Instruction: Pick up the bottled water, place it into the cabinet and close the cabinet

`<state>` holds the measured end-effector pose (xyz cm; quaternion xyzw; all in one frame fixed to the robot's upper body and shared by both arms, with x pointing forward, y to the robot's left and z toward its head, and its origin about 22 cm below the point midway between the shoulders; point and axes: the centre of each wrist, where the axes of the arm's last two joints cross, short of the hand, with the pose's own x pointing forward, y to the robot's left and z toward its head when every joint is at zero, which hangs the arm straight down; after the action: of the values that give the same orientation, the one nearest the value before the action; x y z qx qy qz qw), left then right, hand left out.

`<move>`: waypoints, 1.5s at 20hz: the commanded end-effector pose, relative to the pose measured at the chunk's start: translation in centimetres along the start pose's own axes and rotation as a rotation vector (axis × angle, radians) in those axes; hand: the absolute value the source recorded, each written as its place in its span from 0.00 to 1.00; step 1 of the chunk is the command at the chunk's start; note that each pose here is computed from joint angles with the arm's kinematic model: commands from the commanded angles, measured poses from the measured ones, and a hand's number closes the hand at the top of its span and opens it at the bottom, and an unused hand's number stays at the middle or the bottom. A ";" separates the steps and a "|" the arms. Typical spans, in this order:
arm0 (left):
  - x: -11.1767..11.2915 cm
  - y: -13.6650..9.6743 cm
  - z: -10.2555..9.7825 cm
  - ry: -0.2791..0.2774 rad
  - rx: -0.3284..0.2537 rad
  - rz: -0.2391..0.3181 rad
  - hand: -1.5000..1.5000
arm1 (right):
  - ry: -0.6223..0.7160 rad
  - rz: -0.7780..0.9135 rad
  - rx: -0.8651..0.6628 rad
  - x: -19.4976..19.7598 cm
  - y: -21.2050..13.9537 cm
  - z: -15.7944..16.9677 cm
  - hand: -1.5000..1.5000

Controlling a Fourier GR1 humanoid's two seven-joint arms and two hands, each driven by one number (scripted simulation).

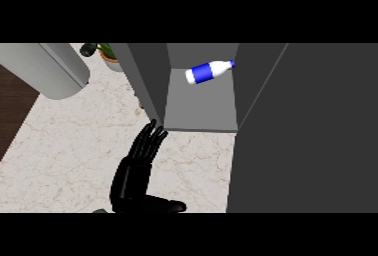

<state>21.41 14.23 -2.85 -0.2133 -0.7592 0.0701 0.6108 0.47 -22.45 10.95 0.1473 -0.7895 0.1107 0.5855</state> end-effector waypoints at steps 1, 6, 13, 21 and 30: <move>0.7 1.2 4.3 -0.015 0.003 0.030 0.00 | -0.025 0.081 0.227 3.1 0.0 -1.8 1.00; 3.9 5.0 6.5 -0.004 -0.038 -0.023 0.00 | -0.023 0.151 0.462 3.2 -0.8 -2.5 1.00; 7.3 9.4 9.6 -0.046 -0.031 -0.050 0.00 | -0.073 0.133 0.497 4.0 -0.1 -3.8 1.00; 11.1 12.7 11.0 -0.052 -0.080 -0.058 0.00 | 0.003 0.015 0.505 3.7 1.3 -4.8 1.00; 12.3 14.0 11.6 -0.048 -0.125 -0.046 0.00 | -0.026 0.126 0.686 1.9 1.1 -7.7 1.00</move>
<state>11.79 33.02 -0.27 -0.2256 -0.7812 0.0205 0.5818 6.47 -20.10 12.94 0.2648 -0.7400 0.3472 0.5115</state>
